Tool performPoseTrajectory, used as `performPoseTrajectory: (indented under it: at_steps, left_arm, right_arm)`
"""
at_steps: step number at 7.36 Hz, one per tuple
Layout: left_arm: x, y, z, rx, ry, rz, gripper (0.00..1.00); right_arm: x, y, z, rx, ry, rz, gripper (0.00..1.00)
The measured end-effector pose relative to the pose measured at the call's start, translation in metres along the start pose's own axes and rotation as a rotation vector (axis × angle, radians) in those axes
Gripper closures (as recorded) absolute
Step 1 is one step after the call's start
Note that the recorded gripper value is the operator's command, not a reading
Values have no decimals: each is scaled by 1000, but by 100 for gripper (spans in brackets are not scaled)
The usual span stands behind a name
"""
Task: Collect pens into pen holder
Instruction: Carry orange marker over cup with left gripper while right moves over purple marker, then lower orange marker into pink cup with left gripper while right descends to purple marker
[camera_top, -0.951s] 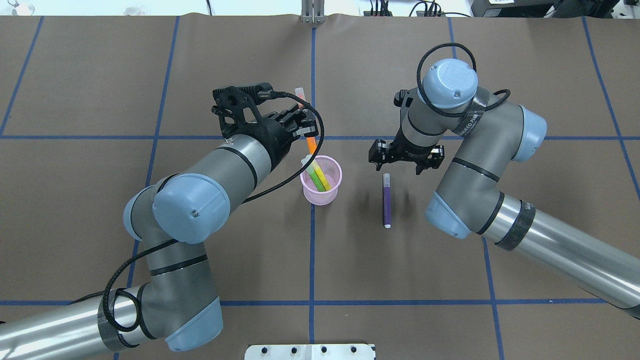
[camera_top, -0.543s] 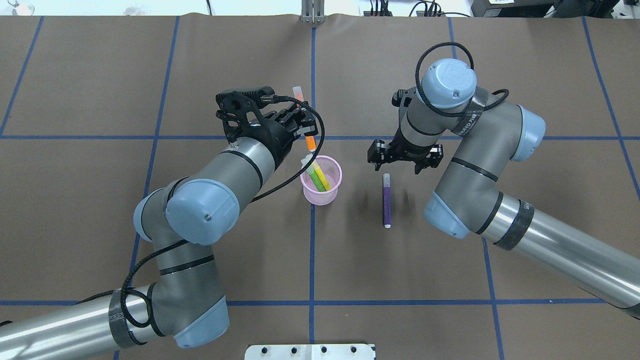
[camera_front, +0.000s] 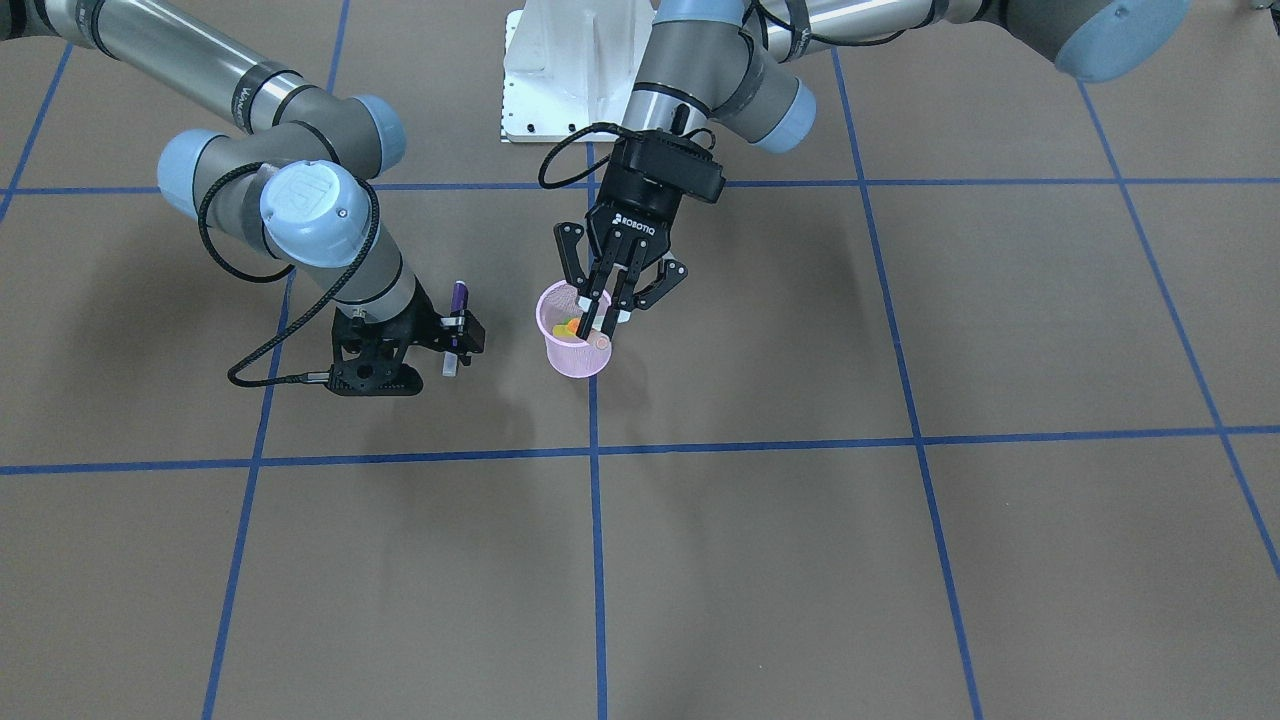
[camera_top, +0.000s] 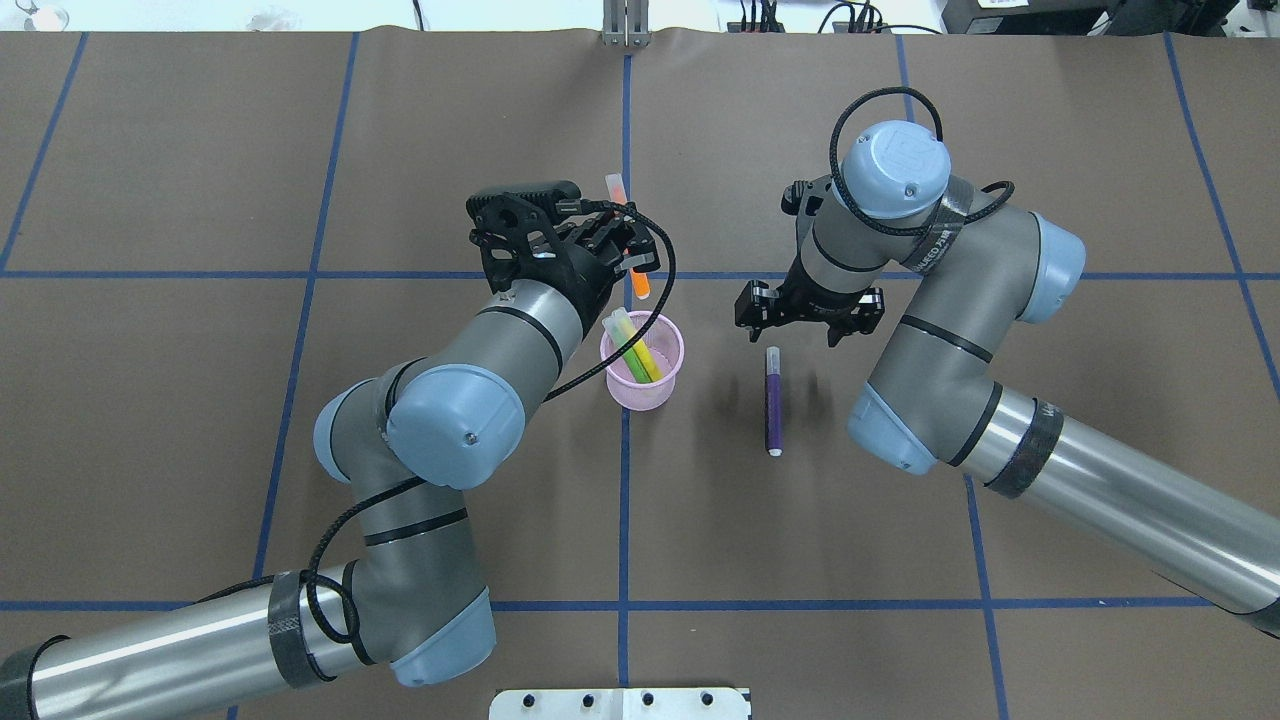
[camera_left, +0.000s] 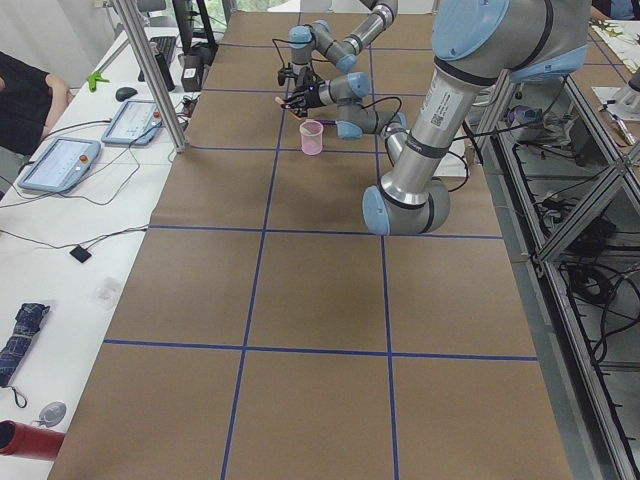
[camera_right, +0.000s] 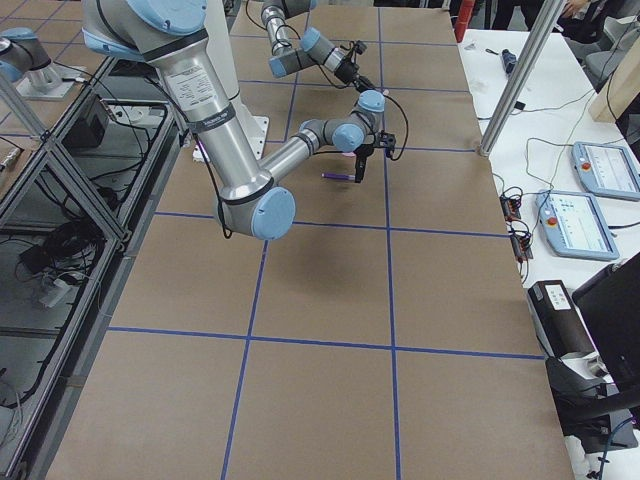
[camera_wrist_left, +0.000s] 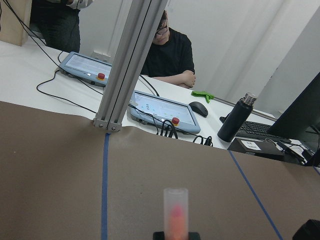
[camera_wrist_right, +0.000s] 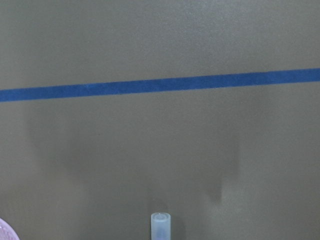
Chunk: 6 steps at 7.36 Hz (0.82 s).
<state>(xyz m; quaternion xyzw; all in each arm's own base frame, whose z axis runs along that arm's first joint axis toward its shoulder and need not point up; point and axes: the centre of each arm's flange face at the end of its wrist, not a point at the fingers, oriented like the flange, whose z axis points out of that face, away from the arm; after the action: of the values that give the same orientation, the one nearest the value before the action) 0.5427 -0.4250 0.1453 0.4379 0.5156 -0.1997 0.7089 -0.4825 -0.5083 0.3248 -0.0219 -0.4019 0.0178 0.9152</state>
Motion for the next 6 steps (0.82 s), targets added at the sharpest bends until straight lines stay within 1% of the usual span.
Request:
performPoseTrajectory:
  at_steps: [2, 6]
  left_arm:
    - [-3, 12, 7, -7, -17, 14, 100]
    - [-1, 34, 2, -35, -14, 25, 100]
  right_arm:
    - [-2, 1, 1, 1, -8, -10, 0]
    - [-6, 8, 8, -10, -9, -20, 0]
